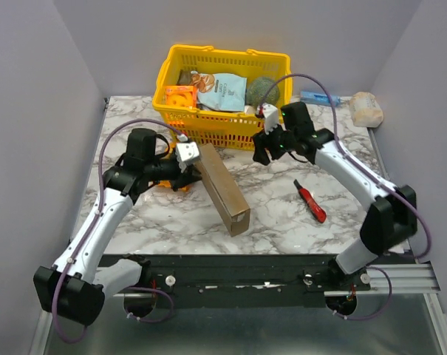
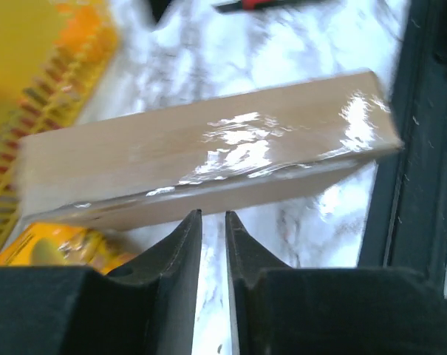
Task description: Unpack the express box
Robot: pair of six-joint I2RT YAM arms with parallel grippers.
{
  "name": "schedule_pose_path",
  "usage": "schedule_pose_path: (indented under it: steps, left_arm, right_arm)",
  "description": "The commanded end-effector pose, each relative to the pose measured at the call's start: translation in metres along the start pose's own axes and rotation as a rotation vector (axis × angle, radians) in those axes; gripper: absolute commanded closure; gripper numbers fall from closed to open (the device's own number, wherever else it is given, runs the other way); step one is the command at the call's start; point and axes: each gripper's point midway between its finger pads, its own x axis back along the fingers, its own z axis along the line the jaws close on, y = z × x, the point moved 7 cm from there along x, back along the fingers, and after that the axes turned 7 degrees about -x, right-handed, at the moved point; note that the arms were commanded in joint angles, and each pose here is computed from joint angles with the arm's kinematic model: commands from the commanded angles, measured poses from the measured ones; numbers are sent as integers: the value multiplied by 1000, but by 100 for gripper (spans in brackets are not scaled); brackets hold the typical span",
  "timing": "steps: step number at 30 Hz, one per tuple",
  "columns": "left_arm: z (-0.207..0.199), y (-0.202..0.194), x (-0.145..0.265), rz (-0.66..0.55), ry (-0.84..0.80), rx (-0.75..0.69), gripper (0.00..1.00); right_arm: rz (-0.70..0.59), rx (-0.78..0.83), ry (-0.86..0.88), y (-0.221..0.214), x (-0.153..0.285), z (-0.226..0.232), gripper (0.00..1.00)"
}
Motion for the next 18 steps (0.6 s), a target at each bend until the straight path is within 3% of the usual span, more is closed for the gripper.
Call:
schedule_pose_path:
  steps: [1,2,5,7,10,14,18]
  left_arm:
    - [71,17,16,-112,342,244,68]
    - [86,17,24,-155,392,357,67]
    - [127,18,26,-233,455,541,67]
    - [155,7,26,-211,490,607,70]
    - [179,-7,21,-172,531,644,74]
    - [176,-26,9,-170,482,584,78]
    - [161,-63,-5,-111,458,618,79]
  right_arm:
    - [81,217,42,-53,34,5,32]
    - [136,279,92,-82,32,6,34]
    - [97,443,257,-110,47,23,39]
    - [103,491,367,-140,46,34,43]
    - [84,572,397,-156,39,42,42]
    - [48,475,394,-148,21,53,37]
    - [7,426,458,-140,10,68,34]
